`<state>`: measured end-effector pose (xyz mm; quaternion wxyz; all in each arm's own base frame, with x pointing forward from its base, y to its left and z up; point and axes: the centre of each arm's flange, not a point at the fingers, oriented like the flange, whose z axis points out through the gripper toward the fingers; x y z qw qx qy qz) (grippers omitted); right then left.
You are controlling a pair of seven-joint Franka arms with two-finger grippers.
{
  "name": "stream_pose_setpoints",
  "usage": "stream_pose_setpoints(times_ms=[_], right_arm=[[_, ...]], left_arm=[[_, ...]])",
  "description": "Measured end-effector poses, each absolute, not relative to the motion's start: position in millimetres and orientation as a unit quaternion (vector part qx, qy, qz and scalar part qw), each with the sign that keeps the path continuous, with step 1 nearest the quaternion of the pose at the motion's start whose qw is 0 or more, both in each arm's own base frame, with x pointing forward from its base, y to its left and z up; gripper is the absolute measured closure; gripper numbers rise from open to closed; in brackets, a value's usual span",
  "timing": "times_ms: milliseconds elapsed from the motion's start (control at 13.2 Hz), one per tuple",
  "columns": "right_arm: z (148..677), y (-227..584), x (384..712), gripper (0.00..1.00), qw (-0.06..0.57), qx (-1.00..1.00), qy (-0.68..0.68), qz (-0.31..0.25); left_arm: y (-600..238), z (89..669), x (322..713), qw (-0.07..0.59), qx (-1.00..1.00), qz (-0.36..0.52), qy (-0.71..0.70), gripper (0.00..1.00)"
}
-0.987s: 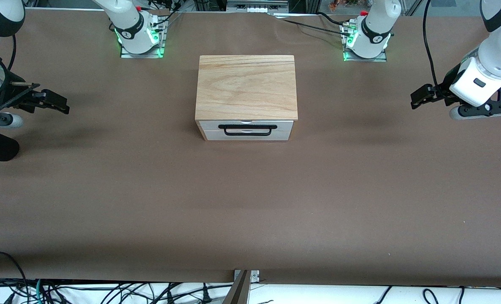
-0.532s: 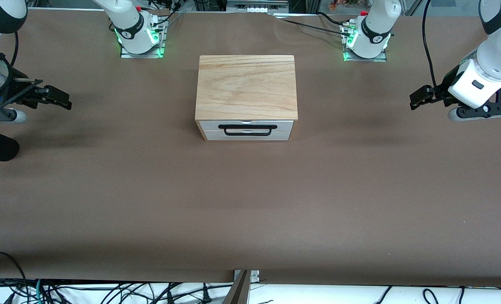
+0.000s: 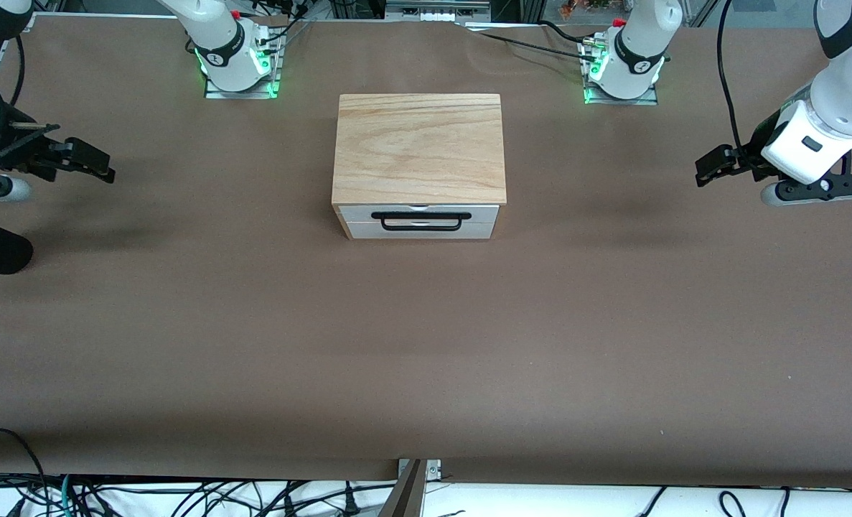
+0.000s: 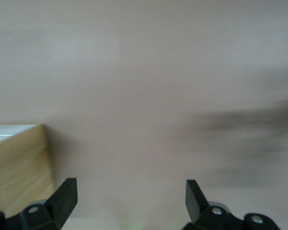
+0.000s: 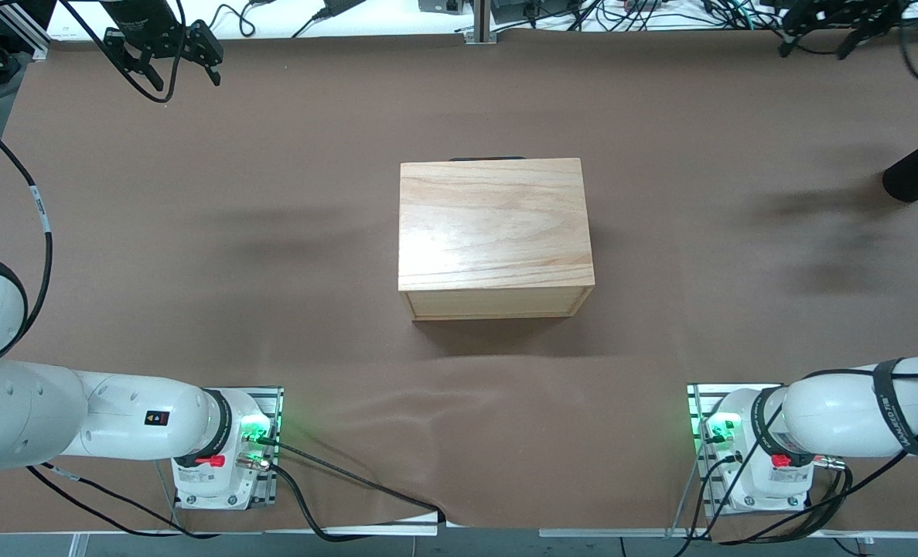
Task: Pull top drawer with both arms simultaneously
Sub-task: 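Reach both grippers to the black drawer handle ends and close them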
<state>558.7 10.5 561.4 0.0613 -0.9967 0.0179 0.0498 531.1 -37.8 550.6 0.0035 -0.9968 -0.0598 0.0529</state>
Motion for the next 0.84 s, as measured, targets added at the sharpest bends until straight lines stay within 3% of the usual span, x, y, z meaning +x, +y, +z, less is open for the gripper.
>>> stream_pose_setpoints(times_ms=[380, 608, 835], right_arm=[[459.4, 66.1, 599.9, 0.00, 0.288, -0.946, 0.056, 0.138], [385.7, 100.7, 618.6, 0.00, 0.415, -0.893, 0.046, 0.167], [331.2, 126.3, 620.9, 0.00, 0.481, -0.861, 0.007, 0.163]], left_arm=[[-42.8, 531.4, 552.1, -0.017, -0.997, 0.029, -0.063, 0.00], [-59.6, 470.9, 587.8, -0.097, -0.992, 0.020, -0.080, 0.00], [-79.3, 389.0, 608.4, -0.218, -0.973, 0.028, -0.068, 0.00]])
